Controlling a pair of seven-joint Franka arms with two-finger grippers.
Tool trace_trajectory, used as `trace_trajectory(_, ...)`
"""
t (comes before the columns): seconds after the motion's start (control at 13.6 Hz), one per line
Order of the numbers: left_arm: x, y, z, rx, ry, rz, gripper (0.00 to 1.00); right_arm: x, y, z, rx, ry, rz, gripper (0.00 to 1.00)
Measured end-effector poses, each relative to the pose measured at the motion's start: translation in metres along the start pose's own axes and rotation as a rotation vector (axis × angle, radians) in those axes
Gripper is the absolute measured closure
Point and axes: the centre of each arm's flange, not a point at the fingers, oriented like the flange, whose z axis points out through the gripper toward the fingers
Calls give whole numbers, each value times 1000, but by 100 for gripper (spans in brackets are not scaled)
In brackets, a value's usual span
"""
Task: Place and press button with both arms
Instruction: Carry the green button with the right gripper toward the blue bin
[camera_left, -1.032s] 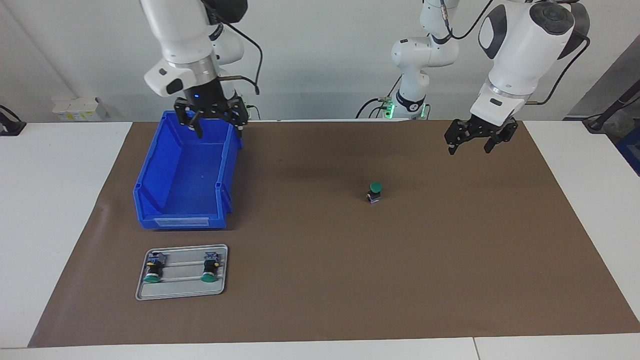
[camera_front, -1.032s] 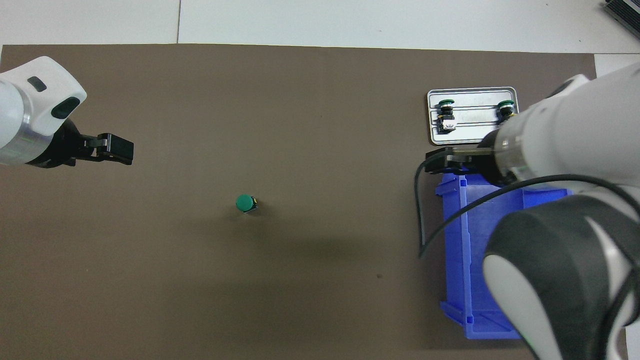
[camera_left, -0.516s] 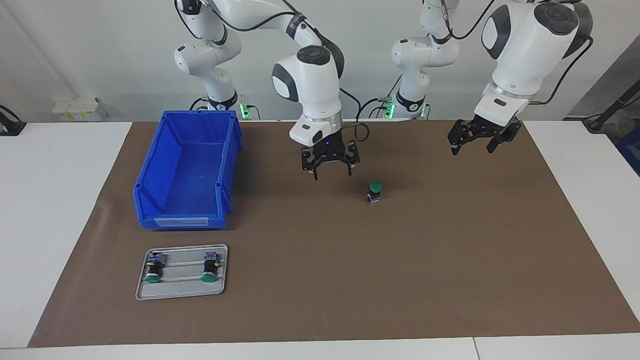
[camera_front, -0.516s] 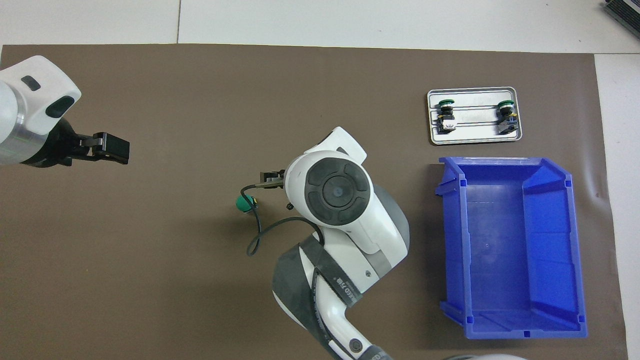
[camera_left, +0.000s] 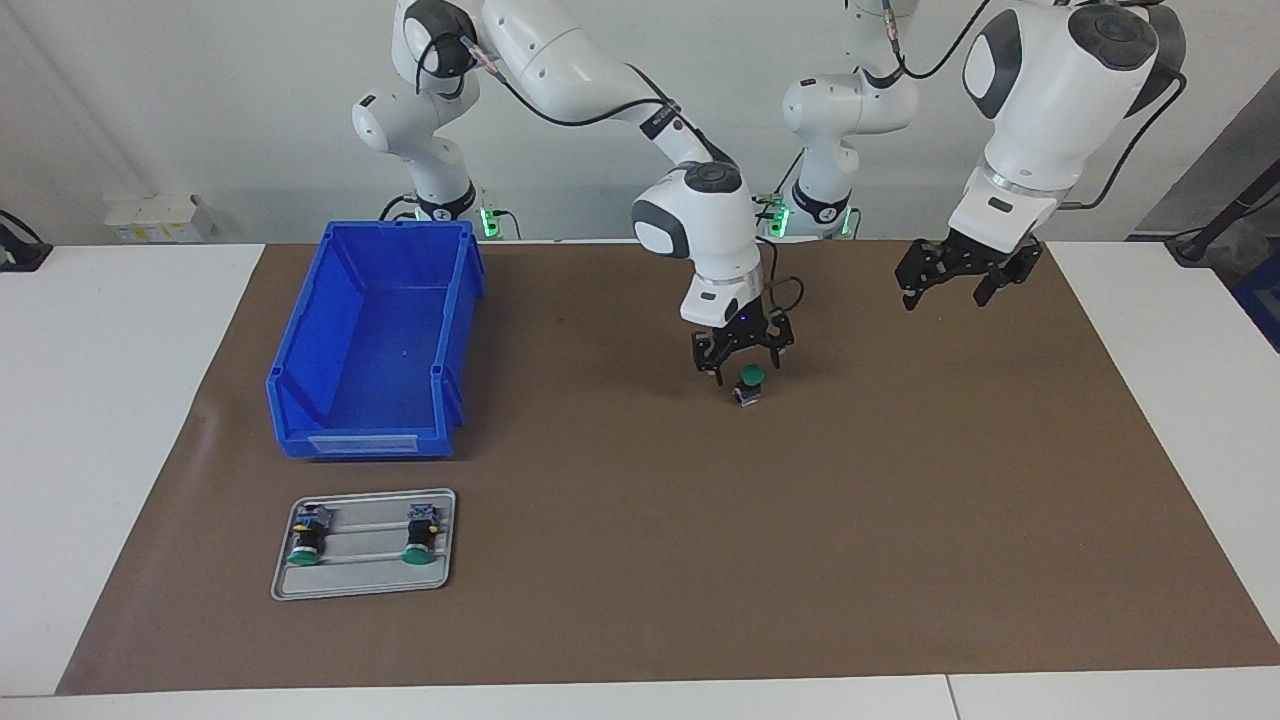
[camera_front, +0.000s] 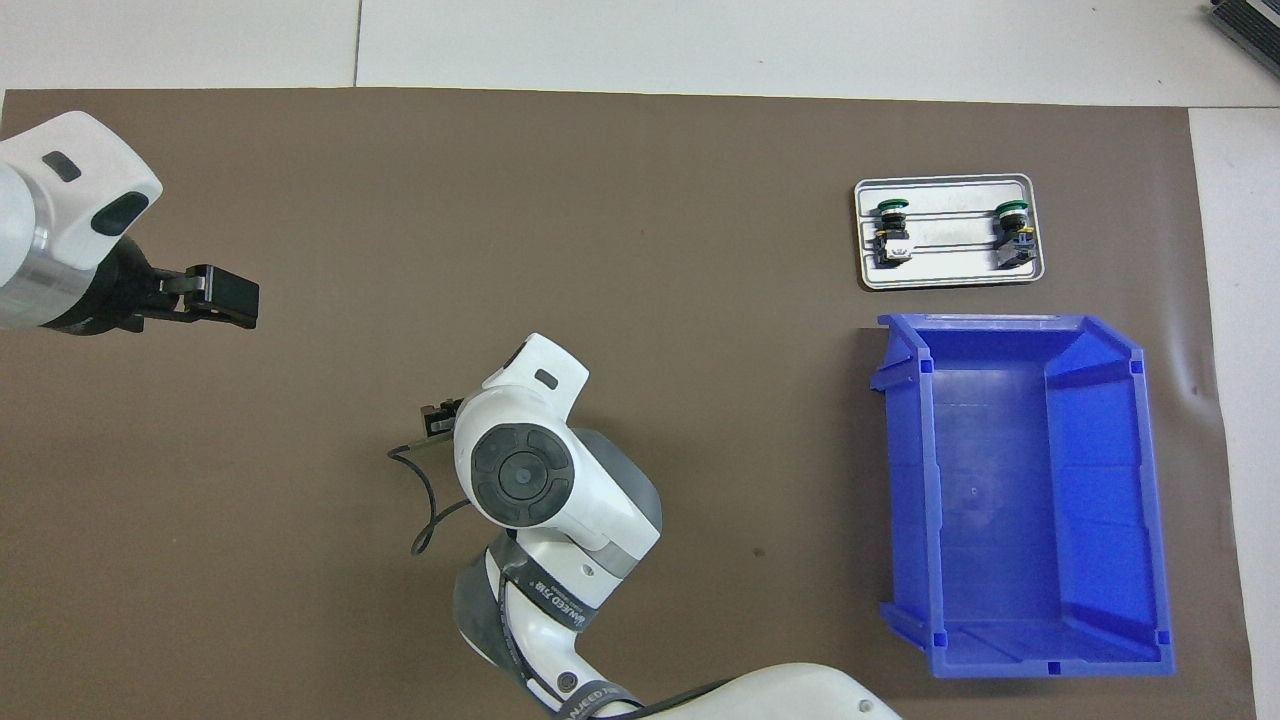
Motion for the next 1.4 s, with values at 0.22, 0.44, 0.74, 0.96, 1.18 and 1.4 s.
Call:
trace_trajectory(0.22,0,0,0,0,0,0,0,1,-2,6,0,8,-18,0)
trace_trajectory(0.44,0,0,0,0,0,0,0,-1,0,10,-11,1,-48,3)
trace_trajectory(0.74,0,0,0,0,0,0,0,-4,2,12,-28,6,-89,37)
trace_trajectory(0.96,0,0,0,0,0,0,0,-2,2,11,-37,15,-104,54)
trace_trajectory(1.18,0,0,0,0,0,0,0,-2,1,11,-42,20,-115,59)
trace_trajectory(1.4,0,0,0,0,0,0,0,10,12,5,-52,39,-79,59)
